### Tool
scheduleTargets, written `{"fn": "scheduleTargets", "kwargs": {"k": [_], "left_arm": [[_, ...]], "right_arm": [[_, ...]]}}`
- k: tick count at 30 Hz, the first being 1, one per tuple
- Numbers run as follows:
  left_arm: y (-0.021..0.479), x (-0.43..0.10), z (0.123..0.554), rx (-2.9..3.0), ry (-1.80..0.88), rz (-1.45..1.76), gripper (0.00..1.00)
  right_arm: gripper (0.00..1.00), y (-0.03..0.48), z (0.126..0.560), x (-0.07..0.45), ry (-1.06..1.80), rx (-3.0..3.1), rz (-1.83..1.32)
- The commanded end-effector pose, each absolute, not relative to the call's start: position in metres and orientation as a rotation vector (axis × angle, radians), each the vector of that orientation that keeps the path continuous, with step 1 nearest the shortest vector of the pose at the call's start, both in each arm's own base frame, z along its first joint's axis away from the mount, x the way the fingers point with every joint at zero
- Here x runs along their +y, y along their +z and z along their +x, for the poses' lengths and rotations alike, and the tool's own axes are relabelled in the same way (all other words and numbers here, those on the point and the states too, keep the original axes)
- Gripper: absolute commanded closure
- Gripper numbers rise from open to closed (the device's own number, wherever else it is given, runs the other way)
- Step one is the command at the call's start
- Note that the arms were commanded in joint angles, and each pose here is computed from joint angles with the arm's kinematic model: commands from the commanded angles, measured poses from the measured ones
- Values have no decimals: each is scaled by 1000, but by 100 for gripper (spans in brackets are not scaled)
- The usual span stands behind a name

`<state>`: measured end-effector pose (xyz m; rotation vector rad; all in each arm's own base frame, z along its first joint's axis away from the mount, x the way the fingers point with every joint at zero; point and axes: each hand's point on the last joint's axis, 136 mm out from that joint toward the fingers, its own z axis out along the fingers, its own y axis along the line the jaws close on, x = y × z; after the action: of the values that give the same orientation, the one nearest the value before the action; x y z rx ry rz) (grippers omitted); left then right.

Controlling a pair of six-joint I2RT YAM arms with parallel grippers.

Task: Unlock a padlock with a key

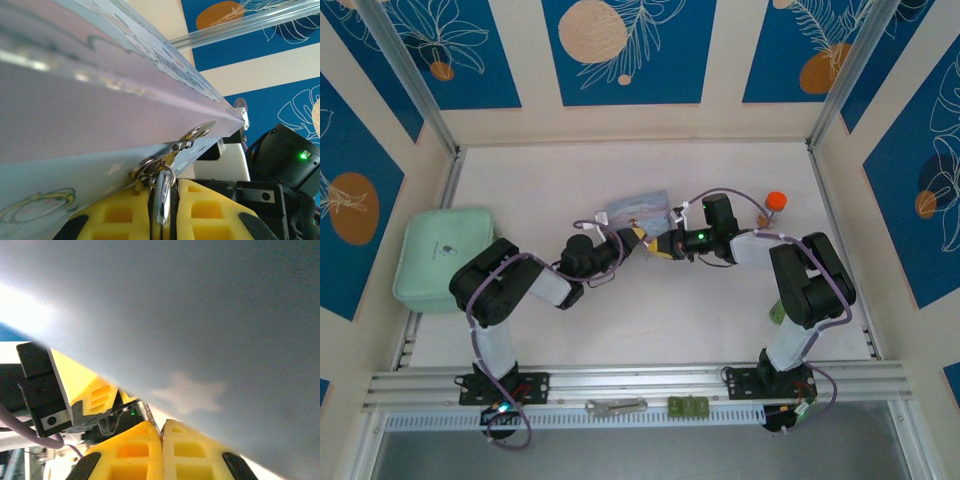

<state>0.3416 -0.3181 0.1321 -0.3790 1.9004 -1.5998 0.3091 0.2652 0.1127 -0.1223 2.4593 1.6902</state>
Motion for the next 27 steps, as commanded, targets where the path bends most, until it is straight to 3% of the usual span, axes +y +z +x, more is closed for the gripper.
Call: {"fn": "scheduleTargets", "kwargs": {"k": [1, 7, 13, 20, 27], "left_arm": [[181, -372, 275, 1852, -1924, 38, 100], [188, -377, 269, 1845, -1957, 105, 100], [195, -383, 259, 1838, -1993, 197, 100], [175, -377, 274, 1883, -1943, 32, 100], [186, -391, 267, 1849, -1979, 140, 100]], "right_arm": [[100, 135, 357, 260, 1392, 2257, -238], [100, 149, 358, 265, 1436, 2158, -414], [100, 146, 366, 256, 1427, 2181, -345], [100, 143, 364, 243, 1297, 2182, -226], [100, 148, 365, 246, 1398, 2244, -178]]}}
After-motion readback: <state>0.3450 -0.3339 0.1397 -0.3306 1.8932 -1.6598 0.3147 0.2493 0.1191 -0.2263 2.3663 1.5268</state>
